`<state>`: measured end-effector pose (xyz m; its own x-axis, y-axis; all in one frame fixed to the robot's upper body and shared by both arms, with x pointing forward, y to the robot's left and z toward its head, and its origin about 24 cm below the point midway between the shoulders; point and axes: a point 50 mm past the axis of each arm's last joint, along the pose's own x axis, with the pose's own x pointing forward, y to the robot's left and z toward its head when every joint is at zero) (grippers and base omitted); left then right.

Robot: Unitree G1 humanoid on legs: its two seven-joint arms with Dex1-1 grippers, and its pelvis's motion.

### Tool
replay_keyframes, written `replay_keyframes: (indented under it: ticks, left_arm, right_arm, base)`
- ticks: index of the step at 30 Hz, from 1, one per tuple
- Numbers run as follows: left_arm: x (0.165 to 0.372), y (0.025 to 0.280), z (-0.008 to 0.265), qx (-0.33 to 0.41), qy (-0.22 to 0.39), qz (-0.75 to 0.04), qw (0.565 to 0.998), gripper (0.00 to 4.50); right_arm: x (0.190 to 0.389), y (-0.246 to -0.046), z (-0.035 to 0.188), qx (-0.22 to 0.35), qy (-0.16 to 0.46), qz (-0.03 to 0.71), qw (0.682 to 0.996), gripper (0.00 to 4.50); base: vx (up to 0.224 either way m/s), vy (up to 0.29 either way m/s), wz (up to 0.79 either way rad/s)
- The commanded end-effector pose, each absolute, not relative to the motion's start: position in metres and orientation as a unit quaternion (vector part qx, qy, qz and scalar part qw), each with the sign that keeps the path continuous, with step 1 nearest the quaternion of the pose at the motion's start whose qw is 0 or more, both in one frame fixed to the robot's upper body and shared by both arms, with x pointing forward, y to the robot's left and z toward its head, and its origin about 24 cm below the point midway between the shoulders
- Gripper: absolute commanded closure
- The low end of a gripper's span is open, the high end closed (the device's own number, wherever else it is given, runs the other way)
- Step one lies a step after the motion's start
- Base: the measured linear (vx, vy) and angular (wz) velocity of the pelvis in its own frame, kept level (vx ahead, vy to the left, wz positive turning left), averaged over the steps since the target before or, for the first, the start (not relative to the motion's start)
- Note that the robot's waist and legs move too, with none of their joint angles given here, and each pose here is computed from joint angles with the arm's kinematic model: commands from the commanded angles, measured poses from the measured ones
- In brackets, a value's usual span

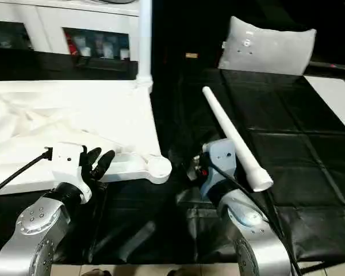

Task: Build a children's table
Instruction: Rotate table base

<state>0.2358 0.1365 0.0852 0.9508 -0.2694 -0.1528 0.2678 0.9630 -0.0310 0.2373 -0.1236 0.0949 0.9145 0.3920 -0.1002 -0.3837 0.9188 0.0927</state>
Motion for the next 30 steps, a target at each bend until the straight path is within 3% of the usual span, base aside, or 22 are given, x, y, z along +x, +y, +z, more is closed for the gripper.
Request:
replay_keyframes:
  ticks: [1, 5, 10, 30]
  left_arm:
    - [0.235, 0.133, 0.088, -0.006, 0.076, -0.140, 0.987, 2.91]
    - [0.236, 0.131, 0.088, -0.005, 0.076, -0.141, 0.987, 2.91]
    - [0.239, 0.132, 0.089, -0.002, 0.079, -0.144, 0.986, 2.91]
    - [0.240, 0.129, 0.091, 0.000, 0.078, -0.144, 0.986, 2.91]
  right_arm:
    - [0.237, -0.130, 0.101, 0.040, 0.043, 0.174, 0.983, 0.00]
    - [0.238, -0.132, 0.102, 0.052, 0.039, 0.166, 0.984, 0.00]
    - [0.248, -0.139, 0.101, 0.019, 0.059, 0.126, 0.990, 0.00]
    - [0.240, -0.124, 0.099, -0.006, 0.064, 0.192, 0.979, 0.00]
  base:
    - [0.000, 0.000, 0.00]
    - [0.000, 0.000, 0.00]
    - [0.000, 0.000, 0.00]
    - [0.000, 0.000, 0.00]
